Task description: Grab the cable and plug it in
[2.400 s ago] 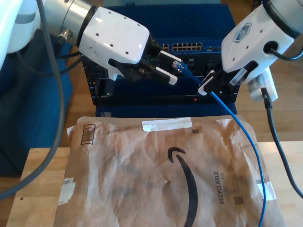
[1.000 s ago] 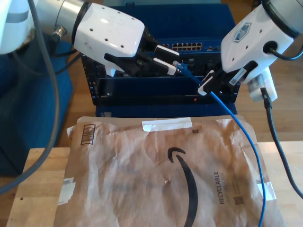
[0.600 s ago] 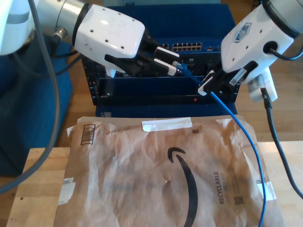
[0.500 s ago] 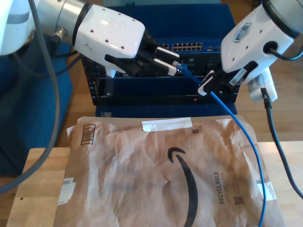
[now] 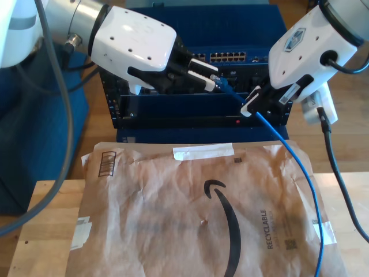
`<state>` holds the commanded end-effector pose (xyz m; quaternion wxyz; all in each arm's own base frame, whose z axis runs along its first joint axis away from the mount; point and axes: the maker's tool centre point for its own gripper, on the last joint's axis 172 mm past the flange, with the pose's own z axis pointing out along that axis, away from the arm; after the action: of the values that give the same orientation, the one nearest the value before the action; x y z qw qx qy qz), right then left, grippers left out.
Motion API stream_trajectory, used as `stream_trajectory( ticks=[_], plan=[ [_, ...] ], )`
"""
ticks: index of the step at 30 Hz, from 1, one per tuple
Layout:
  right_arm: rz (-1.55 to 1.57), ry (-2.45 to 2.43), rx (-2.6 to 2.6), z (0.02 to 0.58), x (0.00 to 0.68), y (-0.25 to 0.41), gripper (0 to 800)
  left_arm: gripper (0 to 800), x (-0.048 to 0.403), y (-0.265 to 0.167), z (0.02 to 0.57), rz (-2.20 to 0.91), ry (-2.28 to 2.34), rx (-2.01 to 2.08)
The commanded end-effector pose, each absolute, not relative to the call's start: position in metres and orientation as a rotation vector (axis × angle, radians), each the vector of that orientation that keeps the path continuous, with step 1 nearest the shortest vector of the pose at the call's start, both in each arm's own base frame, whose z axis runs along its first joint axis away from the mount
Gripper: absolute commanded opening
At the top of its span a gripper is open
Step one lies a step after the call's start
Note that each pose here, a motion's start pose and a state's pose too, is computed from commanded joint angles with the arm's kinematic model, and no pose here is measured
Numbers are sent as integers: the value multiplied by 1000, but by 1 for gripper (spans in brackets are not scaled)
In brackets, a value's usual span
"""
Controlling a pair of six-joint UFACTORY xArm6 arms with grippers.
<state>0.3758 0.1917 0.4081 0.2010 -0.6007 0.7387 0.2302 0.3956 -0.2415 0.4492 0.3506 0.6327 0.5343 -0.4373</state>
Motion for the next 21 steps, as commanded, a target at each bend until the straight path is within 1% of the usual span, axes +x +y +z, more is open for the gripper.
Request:
stream_trajectory(
  ticks=[5, 7, 11, 13, 17, 21],
  plan=[
    [659, 2055, -1670, 410, 376, 195, 20, 176, 395, -241, 449, -1133, 1382, 1641],
    [657, 2054, -1670, 411, 376, 195, 20, 153, 395, -241, 448, -1133, 1382, 1642],
    [660, 2054, -1669, 411, 375, 195, 20, 152, 395, -241, 447, -1135, 1384, 1640],
    [660, 2054, -1669, 411, 375, 195, 20, 116, 395, -241, 447, -1135, 1384, 1640],
    [660, 2054, -1669, 411, 375, 195, 20, 111, 395, -241, 447, -1135, 1384, 1640],
    [662, 2055, -1671, 410, 375, 196, 20, 91, 395, -242, 446, -1137, 1384, 1638]
  ],
)
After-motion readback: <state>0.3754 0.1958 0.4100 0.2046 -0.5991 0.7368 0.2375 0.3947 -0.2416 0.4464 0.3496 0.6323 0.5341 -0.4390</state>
